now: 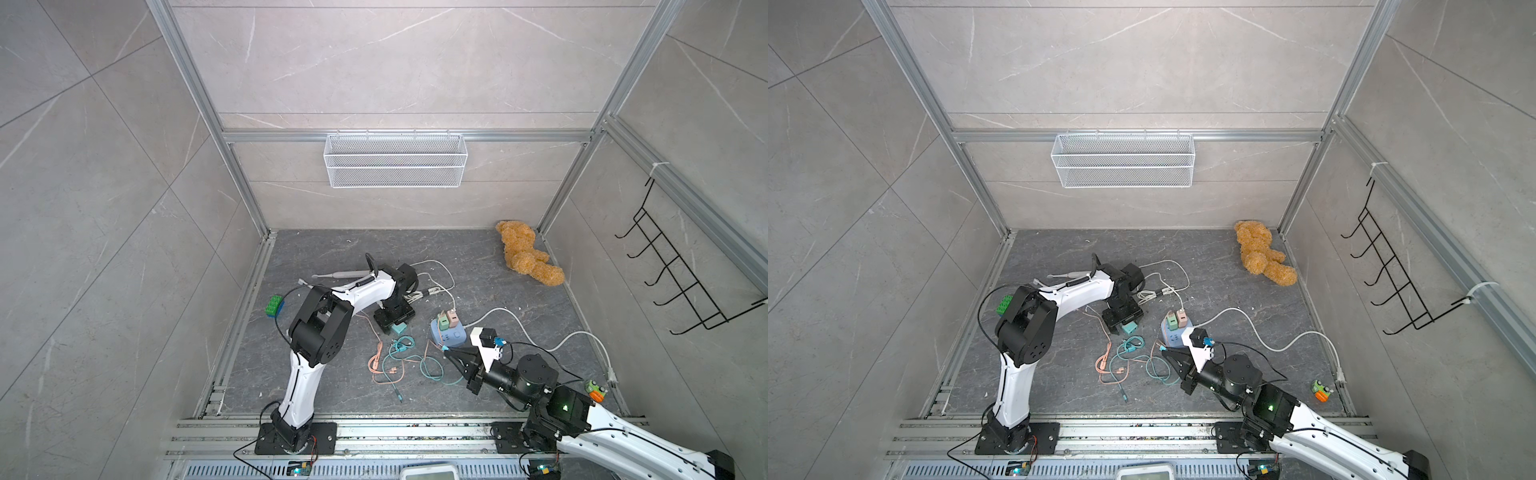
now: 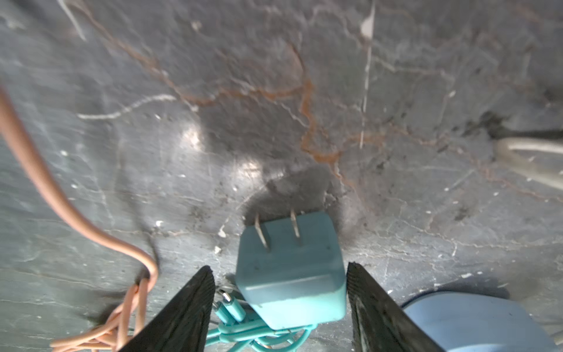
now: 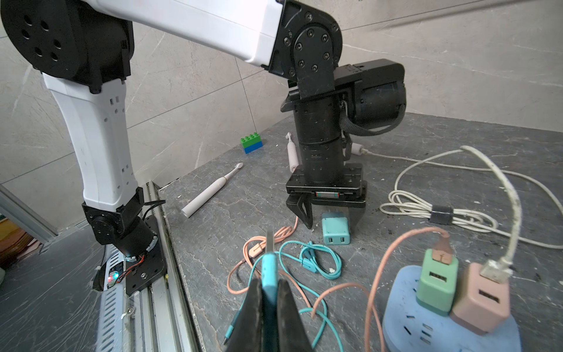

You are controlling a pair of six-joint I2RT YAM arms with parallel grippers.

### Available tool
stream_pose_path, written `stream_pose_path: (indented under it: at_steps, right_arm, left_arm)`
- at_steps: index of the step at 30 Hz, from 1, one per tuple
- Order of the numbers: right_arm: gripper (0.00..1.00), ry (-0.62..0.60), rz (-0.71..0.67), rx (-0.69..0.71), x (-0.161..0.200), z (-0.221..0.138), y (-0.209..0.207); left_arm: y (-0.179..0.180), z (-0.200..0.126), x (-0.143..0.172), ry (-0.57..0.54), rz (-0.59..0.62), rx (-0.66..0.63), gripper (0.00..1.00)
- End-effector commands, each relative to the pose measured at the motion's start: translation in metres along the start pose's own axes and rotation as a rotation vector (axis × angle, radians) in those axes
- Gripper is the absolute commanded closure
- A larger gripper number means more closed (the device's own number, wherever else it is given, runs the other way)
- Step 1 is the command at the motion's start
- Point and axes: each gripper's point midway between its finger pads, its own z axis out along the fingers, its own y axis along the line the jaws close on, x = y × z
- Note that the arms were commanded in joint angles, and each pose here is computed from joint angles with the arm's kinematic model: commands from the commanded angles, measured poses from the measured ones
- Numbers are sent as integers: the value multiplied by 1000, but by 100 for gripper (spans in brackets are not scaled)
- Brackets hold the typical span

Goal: Charge the electric toothbrush
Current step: Pick up the plug from the center of the board.

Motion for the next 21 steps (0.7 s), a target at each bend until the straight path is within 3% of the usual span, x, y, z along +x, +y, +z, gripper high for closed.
stream_pose_path:
  at_steps: [1,11,17,21]
  right_arm:
    - [100,-2,8,-29,0,2,5]
    - [100,1,7,-30,1,3,6]
    - [100,13,7,-29,3,5,6]
    - [100,14,7,-30,4,5,6]
  left_arm:
    - [-2,-11,-7,-38,-4,18,30]
    - [-10,3,-5,-4,10,34,42]
    - [-2,4,-7,7,18,31,56]
    - [6,3,-8,19,17,44,60]
